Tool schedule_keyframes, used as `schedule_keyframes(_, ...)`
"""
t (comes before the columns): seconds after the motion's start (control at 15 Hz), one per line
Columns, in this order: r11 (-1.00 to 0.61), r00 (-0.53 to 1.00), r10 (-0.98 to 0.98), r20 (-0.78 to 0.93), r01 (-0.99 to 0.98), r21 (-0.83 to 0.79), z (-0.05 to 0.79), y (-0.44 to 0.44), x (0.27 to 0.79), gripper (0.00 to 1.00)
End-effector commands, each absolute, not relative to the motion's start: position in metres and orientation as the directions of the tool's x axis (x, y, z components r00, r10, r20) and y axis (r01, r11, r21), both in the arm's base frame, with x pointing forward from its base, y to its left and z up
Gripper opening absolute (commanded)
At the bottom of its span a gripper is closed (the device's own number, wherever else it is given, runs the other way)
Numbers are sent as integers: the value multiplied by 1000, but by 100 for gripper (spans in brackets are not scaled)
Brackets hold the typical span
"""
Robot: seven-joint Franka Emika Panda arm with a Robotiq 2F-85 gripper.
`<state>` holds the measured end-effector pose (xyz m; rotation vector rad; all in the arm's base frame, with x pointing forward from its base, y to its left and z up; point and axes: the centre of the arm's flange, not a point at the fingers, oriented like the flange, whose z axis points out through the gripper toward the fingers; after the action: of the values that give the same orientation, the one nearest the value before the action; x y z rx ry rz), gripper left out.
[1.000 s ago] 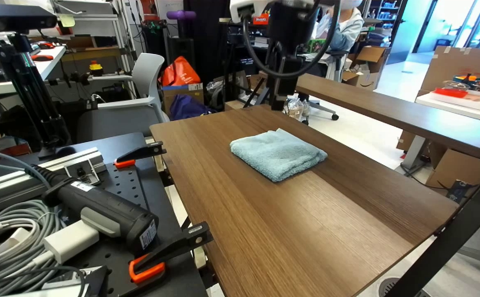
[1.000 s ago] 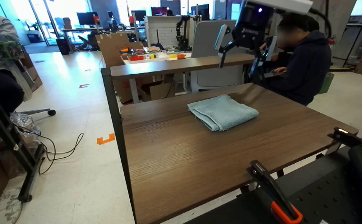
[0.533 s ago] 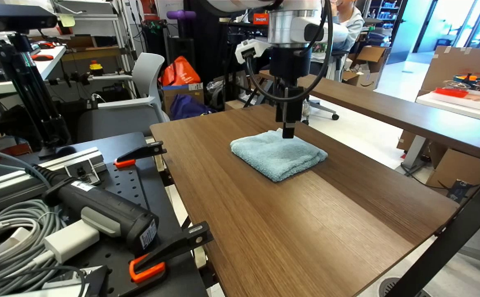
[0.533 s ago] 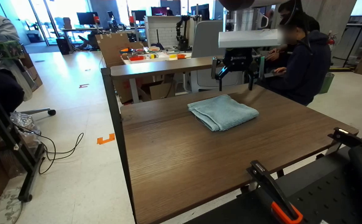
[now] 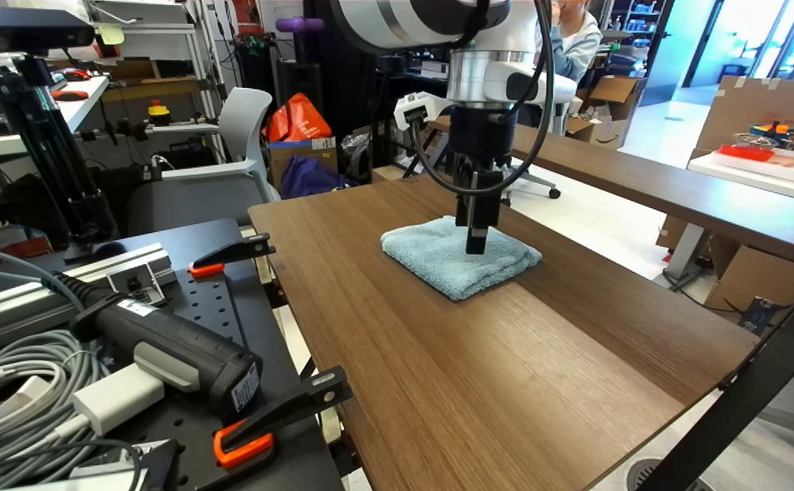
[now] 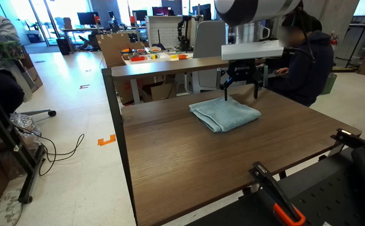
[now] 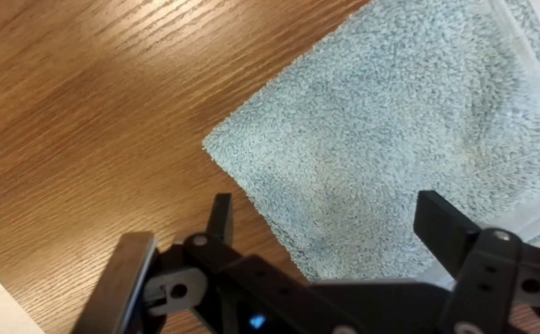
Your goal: Wipe the table with the cloth
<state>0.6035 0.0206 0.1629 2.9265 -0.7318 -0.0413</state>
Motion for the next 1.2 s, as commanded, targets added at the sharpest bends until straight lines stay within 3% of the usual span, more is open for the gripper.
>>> schedule_keyframes(0.0, -875, 882, -470, 4, -467, 127, 163, 21, 603, 100)
schedule_keyframes(1.13, -829, 821, -559, -118, -551, 98, 105, 69, 653, 100)
